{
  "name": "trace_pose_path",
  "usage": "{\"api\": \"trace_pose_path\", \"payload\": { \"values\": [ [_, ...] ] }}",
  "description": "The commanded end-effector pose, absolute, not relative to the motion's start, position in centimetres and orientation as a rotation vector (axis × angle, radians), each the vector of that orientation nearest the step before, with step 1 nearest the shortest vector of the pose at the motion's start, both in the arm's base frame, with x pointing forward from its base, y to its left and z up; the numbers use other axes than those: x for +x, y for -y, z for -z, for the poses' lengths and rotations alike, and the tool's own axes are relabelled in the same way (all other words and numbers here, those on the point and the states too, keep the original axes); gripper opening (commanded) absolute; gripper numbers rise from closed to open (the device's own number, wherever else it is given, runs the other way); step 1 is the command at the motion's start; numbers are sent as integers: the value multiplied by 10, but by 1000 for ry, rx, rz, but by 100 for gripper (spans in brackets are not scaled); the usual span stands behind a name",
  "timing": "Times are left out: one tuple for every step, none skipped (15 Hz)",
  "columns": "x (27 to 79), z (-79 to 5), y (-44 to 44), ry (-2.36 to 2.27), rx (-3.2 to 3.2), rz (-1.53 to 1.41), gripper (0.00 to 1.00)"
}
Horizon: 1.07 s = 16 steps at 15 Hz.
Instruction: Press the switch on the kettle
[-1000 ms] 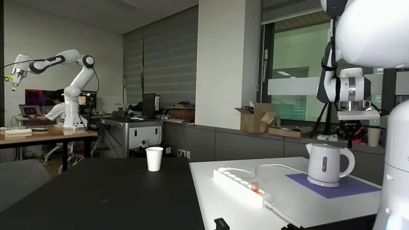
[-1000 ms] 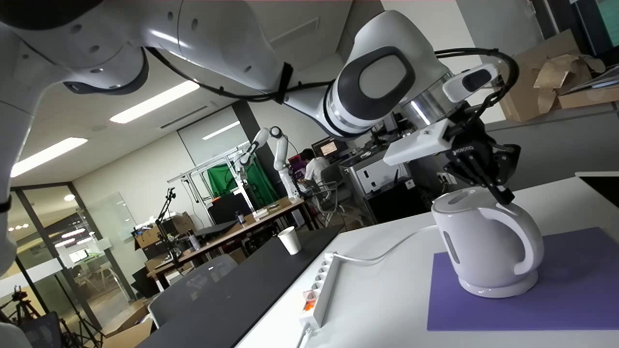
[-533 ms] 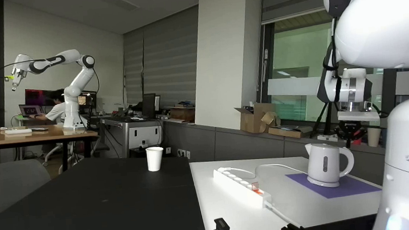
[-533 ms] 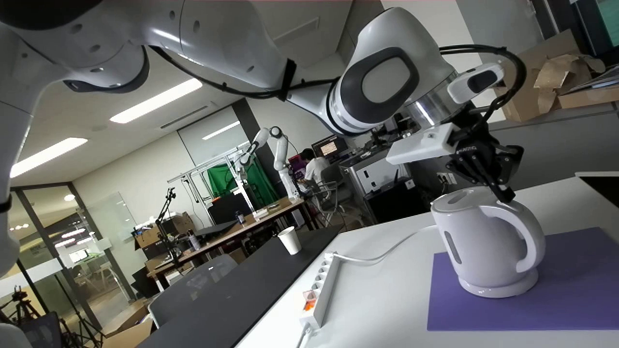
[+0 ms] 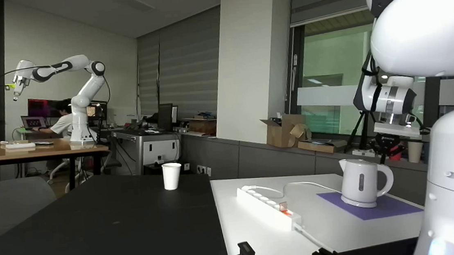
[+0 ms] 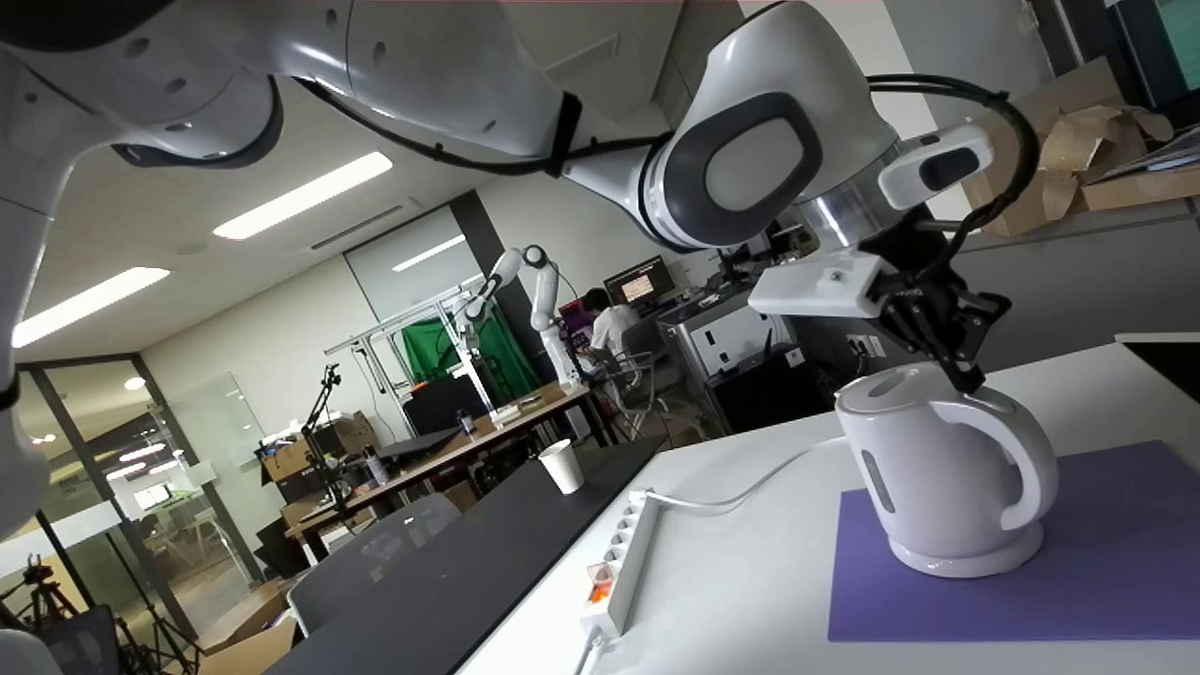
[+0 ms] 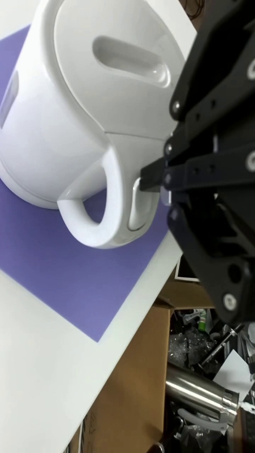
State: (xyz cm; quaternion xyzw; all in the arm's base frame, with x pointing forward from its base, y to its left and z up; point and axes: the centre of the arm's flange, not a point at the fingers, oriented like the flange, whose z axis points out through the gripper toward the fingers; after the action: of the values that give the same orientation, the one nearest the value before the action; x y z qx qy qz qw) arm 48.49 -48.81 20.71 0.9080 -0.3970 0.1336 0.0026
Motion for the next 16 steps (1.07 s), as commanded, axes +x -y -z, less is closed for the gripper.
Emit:
{"api": "trace_pose_path", "payload": {
  "values": [
    [489, -216, 492, 1289, 2850, -450, 0],
    [490, -223, 492, 1296, 2835, -463, 0],
    [490, -229, 491, 1304, 2825, -482, 0],
    [490, -239, 491, 1316, 2802, -513, 0],
    [490, -248, 489, 1313, 2773, -546, 0],
    [491, -255, 489, 1300, 2752, -571, 0],
    [492, -263, 487, 1275, 2731, -589, 0],
    [493, -270, 486, 1245, 2711, -606, 0],
    [493, -276, 484, 1211, 2682, -614, 4],
    [493, -281, 481, 1158, 2664, -626, 26],
    [494, -285, 479, 1130, 2640, -616, 29],
    [494, -288, 476, 1098, 2622, -607, 30],
    [494, -291, 474, 1075, 2609, -600, 35],
    [494, -294, 471, 1053, 2595, -590, 41],
    [494, -296, 469, 1036, 2584, -586, 50],
    [494, -298, 468, 1021, 2573, -581, 56]
  ]
}}
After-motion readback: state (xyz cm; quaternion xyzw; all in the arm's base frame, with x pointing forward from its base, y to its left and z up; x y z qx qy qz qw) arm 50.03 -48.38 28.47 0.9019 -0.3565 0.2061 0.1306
